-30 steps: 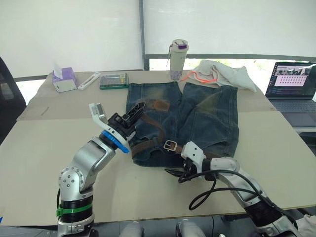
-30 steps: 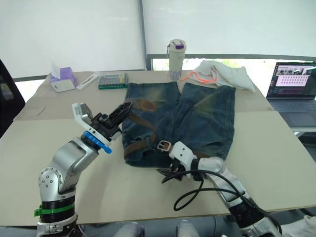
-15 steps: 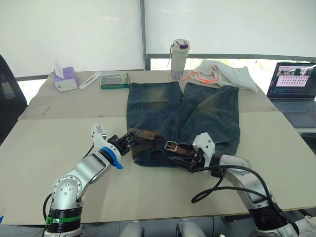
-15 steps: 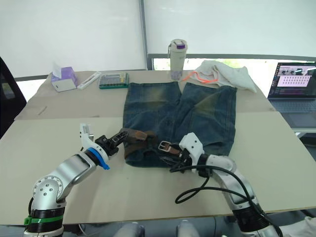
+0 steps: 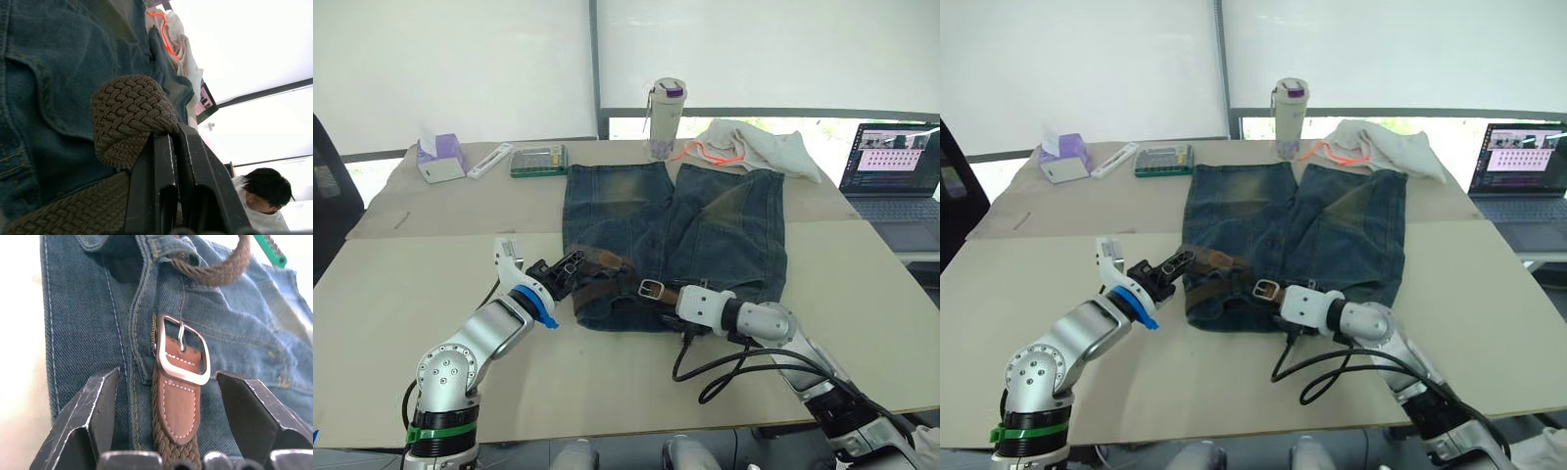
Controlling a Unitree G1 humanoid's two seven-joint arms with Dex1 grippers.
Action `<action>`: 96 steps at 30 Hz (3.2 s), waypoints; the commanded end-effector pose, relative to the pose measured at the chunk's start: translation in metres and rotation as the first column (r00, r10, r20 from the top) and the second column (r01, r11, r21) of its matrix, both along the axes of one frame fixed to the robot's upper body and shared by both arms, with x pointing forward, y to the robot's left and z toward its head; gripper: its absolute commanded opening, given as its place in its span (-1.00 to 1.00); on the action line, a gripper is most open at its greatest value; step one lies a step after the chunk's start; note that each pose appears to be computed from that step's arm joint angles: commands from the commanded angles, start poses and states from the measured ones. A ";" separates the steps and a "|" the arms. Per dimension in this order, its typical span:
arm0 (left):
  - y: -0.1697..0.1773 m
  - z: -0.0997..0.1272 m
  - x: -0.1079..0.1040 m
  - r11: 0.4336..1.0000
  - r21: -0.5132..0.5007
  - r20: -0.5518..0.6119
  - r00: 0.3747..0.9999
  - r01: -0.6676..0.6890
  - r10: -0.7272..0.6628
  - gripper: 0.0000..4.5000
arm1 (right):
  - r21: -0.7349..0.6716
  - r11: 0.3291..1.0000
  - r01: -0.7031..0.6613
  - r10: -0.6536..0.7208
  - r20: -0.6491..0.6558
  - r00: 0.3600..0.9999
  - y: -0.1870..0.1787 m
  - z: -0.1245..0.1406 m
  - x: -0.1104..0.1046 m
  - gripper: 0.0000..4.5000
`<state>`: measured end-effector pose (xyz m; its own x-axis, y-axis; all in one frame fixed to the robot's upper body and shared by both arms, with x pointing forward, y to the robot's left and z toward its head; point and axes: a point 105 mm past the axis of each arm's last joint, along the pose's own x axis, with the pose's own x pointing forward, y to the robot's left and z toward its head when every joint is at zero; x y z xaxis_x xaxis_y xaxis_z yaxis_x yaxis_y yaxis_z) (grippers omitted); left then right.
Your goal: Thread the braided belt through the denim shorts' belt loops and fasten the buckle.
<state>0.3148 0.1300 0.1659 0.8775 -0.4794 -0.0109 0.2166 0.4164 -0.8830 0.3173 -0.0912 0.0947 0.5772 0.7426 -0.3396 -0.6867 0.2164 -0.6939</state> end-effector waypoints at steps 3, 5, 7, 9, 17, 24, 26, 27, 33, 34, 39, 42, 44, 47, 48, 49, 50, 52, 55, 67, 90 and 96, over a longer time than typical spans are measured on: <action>0.000 0.024 -0.002 1.000 -0.028 0.077 0.997 -0.001 0.003 -1.00 | -0.046 0.999 0.006 -0.002 0.075 0.997 0.001 0.002 0.006 0.55; -0.001 0.025 -0.001 1.000 -0.030 0.078 0.997 0.000 0.003 -1.00 | -0.058 0.998 0.021 -0.014 0.116 0.993 -0.001 0.005 0.010 0.55; -0.002 0.025 -0.001 1.000 -0.031 0.078 0.997 0.002 0.000 -1.00 | -0.065 0.997 0.030 -0.021 0.130 0.991 -0.002 0.007 0.012 0.44; -0.003 0.025 -0.002 0.999 -0.034 0.078 0.997 0.005 -0.003 -1.00 | -0.075 0.997 0.023 -0.013 0.130 0.991 -0.002 0.006 0.012 0.20; -0.005 0.024 -0.002 0.999 -0.031 0.080 0.997 0.013 -0.010 -1.00 | -0.046 0.999 0.020 -0.013 0.145 0.989 0.001 0.005 0.008 -0.92; -0.010 0.030 -0.002 0.999 -0.018 0.095 0.995 0.033 -0.032 -1.00 | 0.191 0.975 0.117 -0.162 0.240 0.957 -0.009 0.031 0.011 -0.94; -0.017 0.031 -0.001 0.999 -0.013 0.092 0.995 0.051 -0.050 -1.00 | 0.352 0.918 0.181 -0.276 0.241 0.931 -0.015 0.041 0.014 -0.94; -0.021 0.032 0.000 0.998 -0.013 0.088 0.995 0.057 -0.056 -1.00 | 0.416 0.887 0.201 -0.319 0.235 0.918 -0.017 0.044 0.015 -0.94; -0.042 0.033 0.007 0.994 -0.072 0.037 0.996 0.080 -0.078 -1.00 | 0.639 0.736 0.225 -0.461 0.229 0.857 -0.019 0.061 0.022 -0.94; -0.045 0.033 0.008 0.992 -0.094 0.029 0.997 0.080 -0.077 -1.00 | 0.656 0.723 0.219 -0.470 0.233 0.851 -0.018 0.063 0.023 -0.94; -0.065 0.037 0.019 0.974 -0.214 -0.026 0.997 0.070 -0.077 -1.00 | 0.707 0.680 0.193 -0.513 0.271 0.814 -0.017 0.067 0.026 -0.94; -0.071 0.038 0.019 0.979 -0.188 -0.015 0.996 0.080 -0.085 -1.00 | 0.702 0.685 0.194 -0.502 0.262 0.824 -0.015 0.063 0.028 -0.94; -0.067 0.038 0.019 0.980 -0.187 -0.011 0.998 0.064 -0.067 -1.00 | 0.676 0.709 0.201 -0.475 0.246 0.845 -0.014 0.056 0.027 -0.94; -0.050 0.037 0.022 0.985 -0.173 -0.004 1.000 0.016 -0.017 -1.00 | 0.592 0.782 0.195 -0.375 0.196 0.906 -0.008 0.039 0.020 -0.94; -0.041 0.038 0.024 0.986 -0.165 0.002 1.000 -0.004 0.005 -1.00 | 0.546 0.818 0.181 -0.311 0.154 0.938 -0.004 0.029 0.015 -0.48; -0.034 0.040 0.024 0.987 -0.161 0.011 1.000 -0.018 0.021 -1.00 | 0.511 0.843 0.171 -0.257 0.103 0.961 -0.001 0.021 0.010 -0.36; -0.028 0.042 0.024 0.986 -0.161 0.019 0.999 -0.028 0.031 -1.00 | 0.486 0.861 0.153 -0.209 0.062 0.976 0.001 0.015 0.004 -0.21; -0.020 0.045 0.022 0.986 -0.162 0.032 0.999 -0.035 0.041 -1.00 | 0.453 0.883 0.124 -0.139 -0.001 0.990 0.002 0.011 -0.005 0.07; -0.012 0.049 0.019 0.988 -0.147 0.041 0.998 -0.037 0.044 -1.00 | 0.467 0.876 0.120 -0.085 -0.095 0.992 -0.003 0.022 -0.012 0.61; -0.023 0.051 0.015 0.992 -0.126 0.042 0.999 -0.008 0.014 -1.00 | 0.398 0.890 0.221 -0.163 -0.175 0.971 -0.008 0.055 0.009 0.98; -0.020 0.044 0.017 0.993 -0.121 0.040 0.999 -0.012 0.017 -1.00 | 0.070 0.985 0.157 -0.160 0.034 0.987 -0.006 0.021 0.014 0.98; -0.021 0.043 0.017 0.992 -0.123 0.038 0.999 -0.007 0.012 -1.00 | 0.064 0.987 0.150 -0.160 0.192 0.968 -0.002 0.034 0.021 0.88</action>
